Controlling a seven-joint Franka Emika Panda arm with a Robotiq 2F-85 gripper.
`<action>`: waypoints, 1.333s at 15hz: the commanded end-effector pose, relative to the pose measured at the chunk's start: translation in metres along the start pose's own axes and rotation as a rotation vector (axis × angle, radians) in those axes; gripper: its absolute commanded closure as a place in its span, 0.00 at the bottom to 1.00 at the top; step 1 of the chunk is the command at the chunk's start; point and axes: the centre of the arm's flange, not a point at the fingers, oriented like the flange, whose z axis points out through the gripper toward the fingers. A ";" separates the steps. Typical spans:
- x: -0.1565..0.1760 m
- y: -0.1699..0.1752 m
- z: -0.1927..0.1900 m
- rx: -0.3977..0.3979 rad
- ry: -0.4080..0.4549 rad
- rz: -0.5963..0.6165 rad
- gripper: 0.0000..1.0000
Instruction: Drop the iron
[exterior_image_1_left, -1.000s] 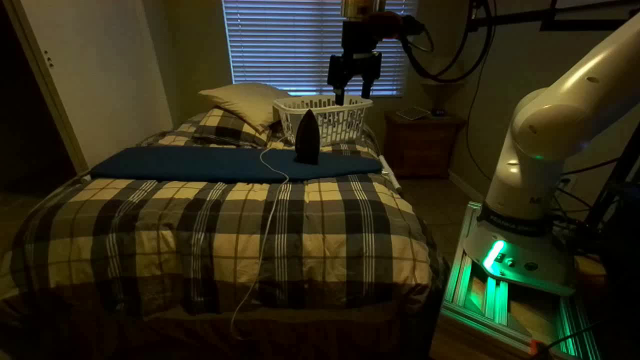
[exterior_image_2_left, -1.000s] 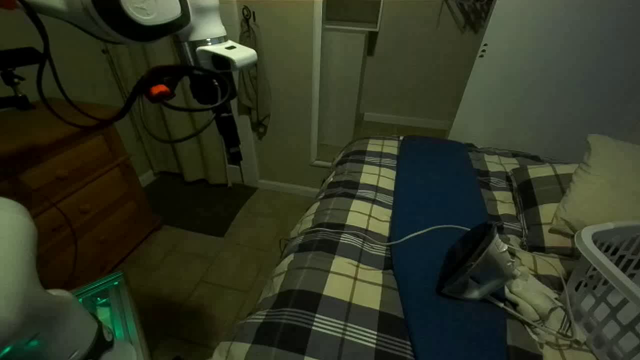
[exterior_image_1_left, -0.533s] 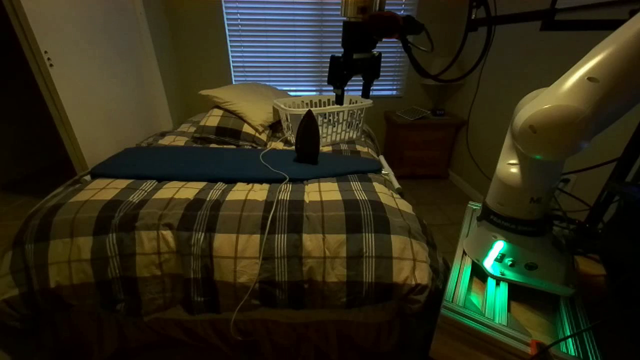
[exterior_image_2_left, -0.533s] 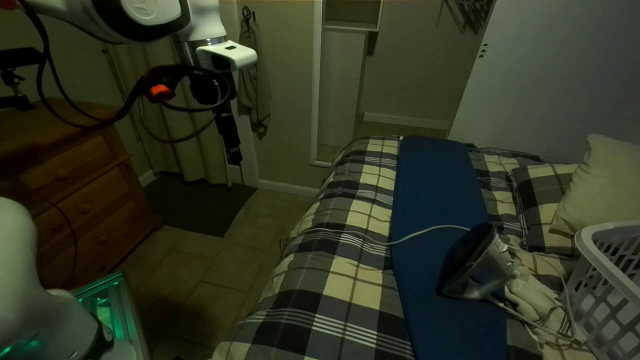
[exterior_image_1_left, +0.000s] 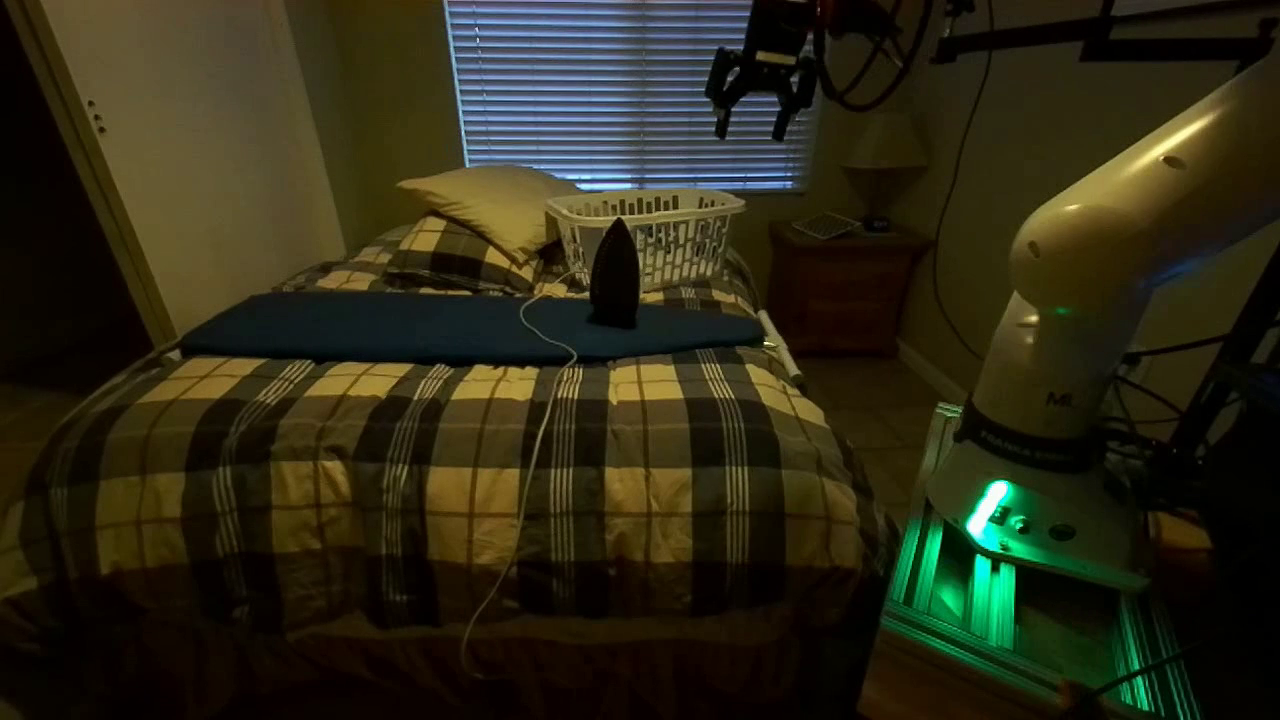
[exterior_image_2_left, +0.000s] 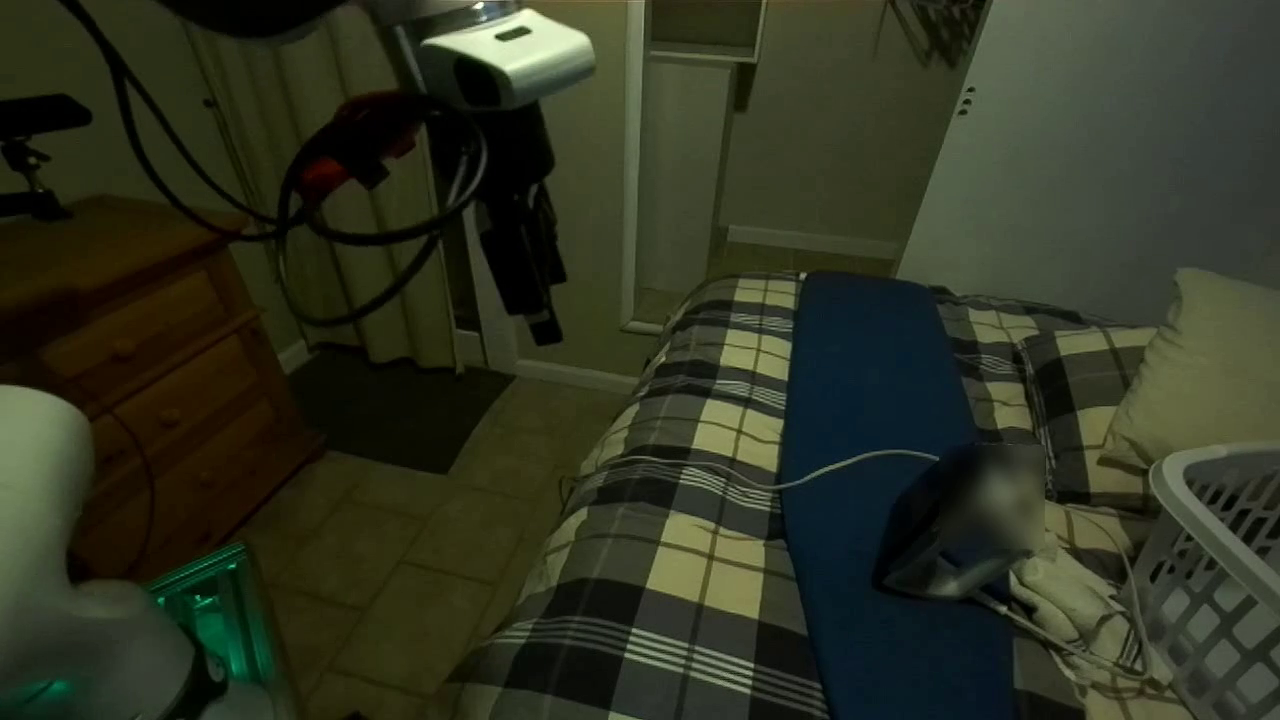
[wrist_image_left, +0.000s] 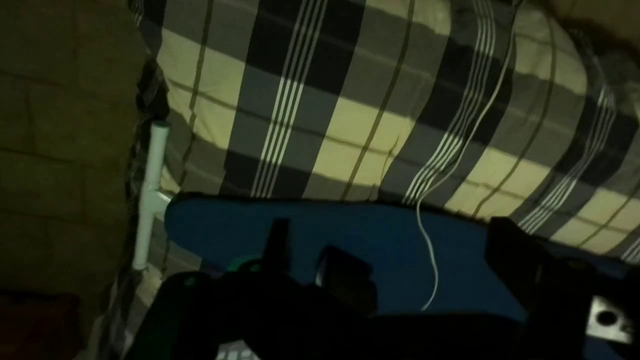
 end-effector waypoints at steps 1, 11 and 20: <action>0.052 0.004 -0.018 -0.046 0.189 0.063 0.00; 0.039 0.014 -0.018 -0.016 0.165 0.046 0.00; 0.182 0.075 -0.039 0.003 0.409 0.290 0.00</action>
